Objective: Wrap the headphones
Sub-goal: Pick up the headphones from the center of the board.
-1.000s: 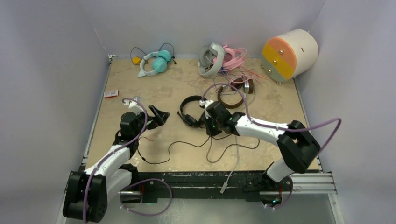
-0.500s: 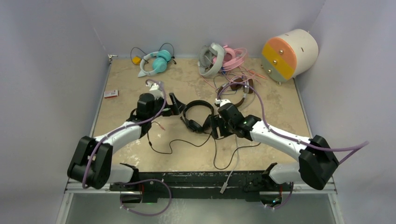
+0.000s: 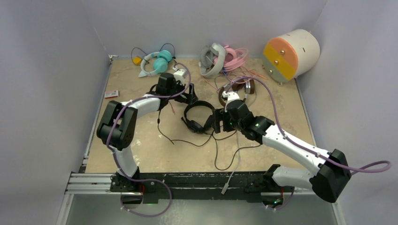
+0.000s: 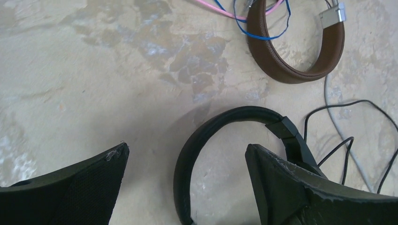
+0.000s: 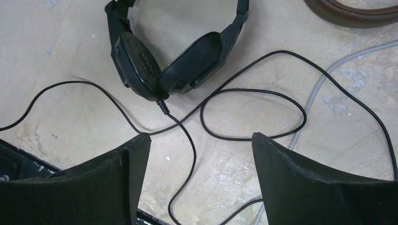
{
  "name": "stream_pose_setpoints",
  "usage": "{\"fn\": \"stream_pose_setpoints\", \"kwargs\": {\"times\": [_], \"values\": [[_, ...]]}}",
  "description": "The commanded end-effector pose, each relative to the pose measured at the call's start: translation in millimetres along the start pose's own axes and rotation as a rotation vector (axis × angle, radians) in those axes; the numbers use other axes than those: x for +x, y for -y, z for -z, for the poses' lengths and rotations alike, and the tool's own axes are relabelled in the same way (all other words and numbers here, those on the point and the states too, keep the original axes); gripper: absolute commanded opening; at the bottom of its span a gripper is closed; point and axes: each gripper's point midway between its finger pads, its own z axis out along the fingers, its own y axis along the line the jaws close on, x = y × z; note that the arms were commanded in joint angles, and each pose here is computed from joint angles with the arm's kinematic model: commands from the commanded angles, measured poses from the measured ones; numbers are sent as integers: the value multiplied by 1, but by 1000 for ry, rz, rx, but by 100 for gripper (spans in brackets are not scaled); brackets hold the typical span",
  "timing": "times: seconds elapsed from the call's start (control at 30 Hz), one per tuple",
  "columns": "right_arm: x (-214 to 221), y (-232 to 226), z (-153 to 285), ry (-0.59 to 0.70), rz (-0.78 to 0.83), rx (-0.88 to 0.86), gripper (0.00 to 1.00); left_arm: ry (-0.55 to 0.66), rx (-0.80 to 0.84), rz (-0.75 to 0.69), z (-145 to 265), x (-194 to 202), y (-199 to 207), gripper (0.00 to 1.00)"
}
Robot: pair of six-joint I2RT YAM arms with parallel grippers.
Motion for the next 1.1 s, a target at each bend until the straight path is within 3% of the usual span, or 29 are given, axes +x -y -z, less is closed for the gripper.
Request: {"fn": "stream_pose_setpoints", "kwargs": {"times": [0.0, 0.2, 0.43, 0.6, 0.7, 0.83, 0.9, 1.0, 1.03, 1.07], "values": [[-12, 2, 12, 55, -31, 5, 82, -130, 30, -151, -16, 15, 12, 95], [-14, 3, 16, 103, -61, -4, 82, -283, -94, -192, -36, 44, 2, 87], [-17, 1, 15, 103, -63, -7, 81, -353, -144, -139, -39, 58, -6, 78], [-15, 0, 12, 99, -73, -14, 81, -380, -305, 1, -27, 72, -25, 46], [-13, -1, 10, 98, -79, -19, 81, -303, -379, 134, -12, 71, -31, 28], [-12, -1, 9, 96, -81, -22, 81, -200, -561, 414, 20, 73, -52, 2], [-12, -2, 9, 96, -82, -24, 81, -182, -684, 517, 39, 79, -62, 2], [-10, -3, 6, 94, -86, -32, 81, -158, -758, 613, 60, 90, -61, 20], [-9, -3, 5, 91, -86, -34, 81, -129, -741, 614, 63, 86, -56, 33], [-9, -4, 4, 89, -86, -36, 81, -110, -734, 613, 65, 87, -54, 60]]}}
